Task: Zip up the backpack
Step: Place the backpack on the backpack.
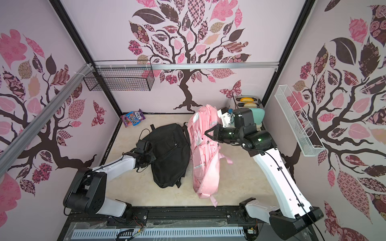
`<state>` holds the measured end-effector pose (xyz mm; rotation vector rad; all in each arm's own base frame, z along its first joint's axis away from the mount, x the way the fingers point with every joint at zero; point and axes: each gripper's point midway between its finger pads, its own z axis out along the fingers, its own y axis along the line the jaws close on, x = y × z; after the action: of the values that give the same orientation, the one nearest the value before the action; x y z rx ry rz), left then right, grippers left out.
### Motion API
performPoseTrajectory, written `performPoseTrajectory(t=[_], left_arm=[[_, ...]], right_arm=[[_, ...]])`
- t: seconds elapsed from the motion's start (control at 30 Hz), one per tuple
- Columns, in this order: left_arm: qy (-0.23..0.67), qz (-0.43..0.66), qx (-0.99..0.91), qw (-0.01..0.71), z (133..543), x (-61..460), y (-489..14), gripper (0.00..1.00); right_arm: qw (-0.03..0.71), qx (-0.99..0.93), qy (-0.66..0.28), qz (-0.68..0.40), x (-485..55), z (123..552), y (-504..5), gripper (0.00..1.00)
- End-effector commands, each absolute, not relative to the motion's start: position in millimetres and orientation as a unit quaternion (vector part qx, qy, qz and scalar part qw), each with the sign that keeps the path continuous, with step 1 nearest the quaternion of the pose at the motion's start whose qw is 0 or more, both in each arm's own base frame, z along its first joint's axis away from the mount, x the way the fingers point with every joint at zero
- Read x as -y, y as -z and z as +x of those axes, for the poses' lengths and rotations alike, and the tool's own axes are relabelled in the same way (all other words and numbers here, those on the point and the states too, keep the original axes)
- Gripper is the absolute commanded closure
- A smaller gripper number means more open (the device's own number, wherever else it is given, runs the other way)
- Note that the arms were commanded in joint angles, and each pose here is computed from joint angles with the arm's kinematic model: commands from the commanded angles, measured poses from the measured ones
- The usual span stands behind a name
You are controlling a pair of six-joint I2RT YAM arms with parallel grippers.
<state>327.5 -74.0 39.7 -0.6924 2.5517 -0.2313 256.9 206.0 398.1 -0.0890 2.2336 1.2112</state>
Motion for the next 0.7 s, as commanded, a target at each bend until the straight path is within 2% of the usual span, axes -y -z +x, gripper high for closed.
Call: performPoseTrajectory(t=[0.0,0.17,0.33,0.43,0.53,0.67], left_arm=[[0.112,-0.243,-0.935,0.232,331,86,-35,1.00],[0.183,-0.223,-0.926,0.242,340,109,-36,1.00],[0.297,-0.181,-0.897,0.273,349,143,-54,1.00],[0.319,-0.170,-0.887,0.287,350,148,-63,1.00],[0.335,-0.162,-0.880,0.296,348,151,-70,1.00],[0.354,-0.162,-0.867,0.312,342,150,-81,1.00]], right_arm=[[0.366,-0.687,-0.605,-0.166,-225,199,-535,1.00],[0.331,-0.628,-0.680,-0.183,-233,187,-563,1.00],[0.315,-0.608,-0.705,-0.187,-236,188,-570,1.00],[0.305,-0.597,-0.719,-0.185,-239,192,-573,1.00],[0.297,-0.608,-0.717,-0.170,-245,213,-555,1.00],[0.268,-0.617,-0.731,-0.116,-254,268,-494,1.00]])
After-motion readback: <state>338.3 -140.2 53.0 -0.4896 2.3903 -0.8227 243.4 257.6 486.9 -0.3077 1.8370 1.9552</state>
